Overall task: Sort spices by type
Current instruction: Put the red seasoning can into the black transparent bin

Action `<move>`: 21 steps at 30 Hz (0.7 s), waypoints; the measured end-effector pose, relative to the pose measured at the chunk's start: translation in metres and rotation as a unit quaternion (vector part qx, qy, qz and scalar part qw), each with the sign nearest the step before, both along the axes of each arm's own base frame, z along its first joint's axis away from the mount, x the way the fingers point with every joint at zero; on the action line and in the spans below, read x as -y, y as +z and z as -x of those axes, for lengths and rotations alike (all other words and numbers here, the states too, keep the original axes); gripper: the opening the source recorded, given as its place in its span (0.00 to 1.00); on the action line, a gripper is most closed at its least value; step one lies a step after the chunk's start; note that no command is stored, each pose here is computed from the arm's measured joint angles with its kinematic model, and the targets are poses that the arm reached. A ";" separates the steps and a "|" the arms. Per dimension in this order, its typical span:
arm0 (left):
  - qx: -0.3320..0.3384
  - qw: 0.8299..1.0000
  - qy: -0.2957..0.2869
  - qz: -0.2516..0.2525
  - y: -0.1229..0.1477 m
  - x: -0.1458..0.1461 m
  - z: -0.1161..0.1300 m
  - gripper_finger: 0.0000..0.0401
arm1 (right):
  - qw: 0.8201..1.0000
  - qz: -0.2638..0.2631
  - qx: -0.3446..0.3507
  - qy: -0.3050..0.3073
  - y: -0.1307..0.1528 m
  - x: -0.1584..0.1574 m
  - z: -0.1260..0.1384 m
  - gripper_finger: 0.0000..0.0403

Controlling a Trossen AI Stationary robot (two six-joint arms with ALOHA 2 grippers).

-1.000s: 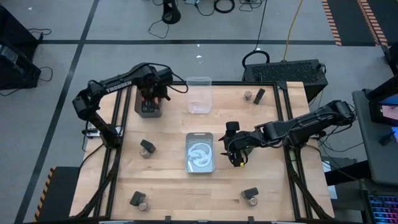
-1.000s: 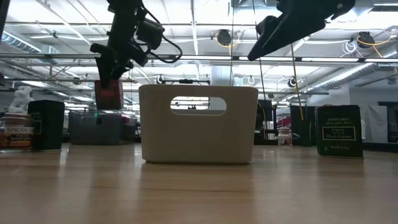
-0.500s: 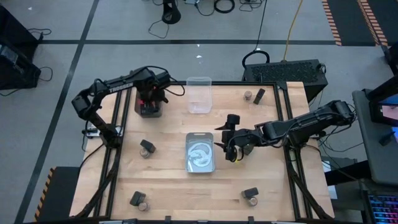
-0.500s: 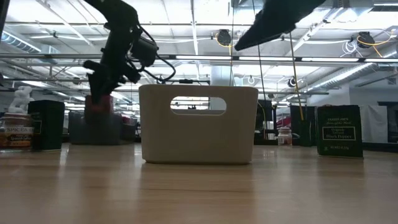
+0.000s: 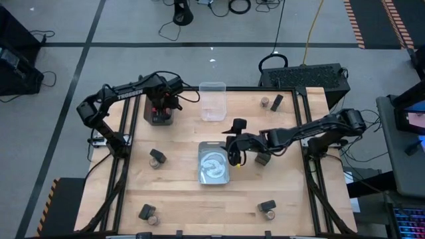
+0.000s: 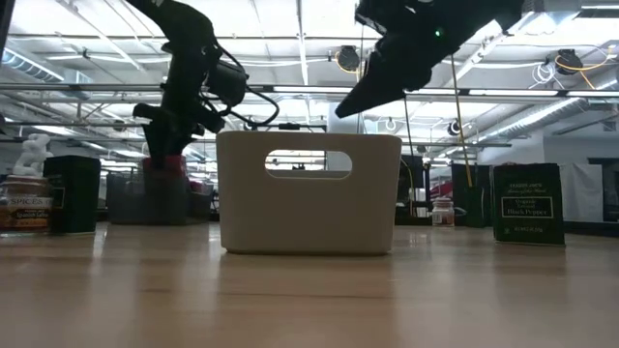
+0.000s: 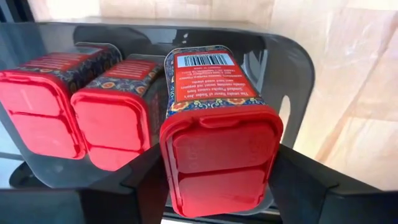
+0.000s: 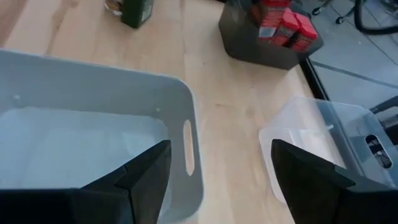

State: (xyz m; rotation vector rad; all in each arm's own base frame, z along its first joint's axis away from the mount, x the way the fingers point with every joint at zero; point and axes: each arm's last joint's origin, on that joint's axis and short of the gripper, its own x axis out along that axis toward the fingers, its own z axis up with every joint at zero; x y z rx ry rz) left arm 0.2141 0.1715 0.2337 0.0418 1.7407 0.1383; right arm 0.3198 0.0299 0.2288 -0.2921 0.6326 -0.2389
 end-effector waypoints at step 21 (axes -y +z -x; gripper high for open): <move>-0.004 1.000 0.018 -0.012 0.000 -0.001 0.000 0.62 | 1.000 -0.001 0.000 -0.001 0.000 0.001 0.000 0.64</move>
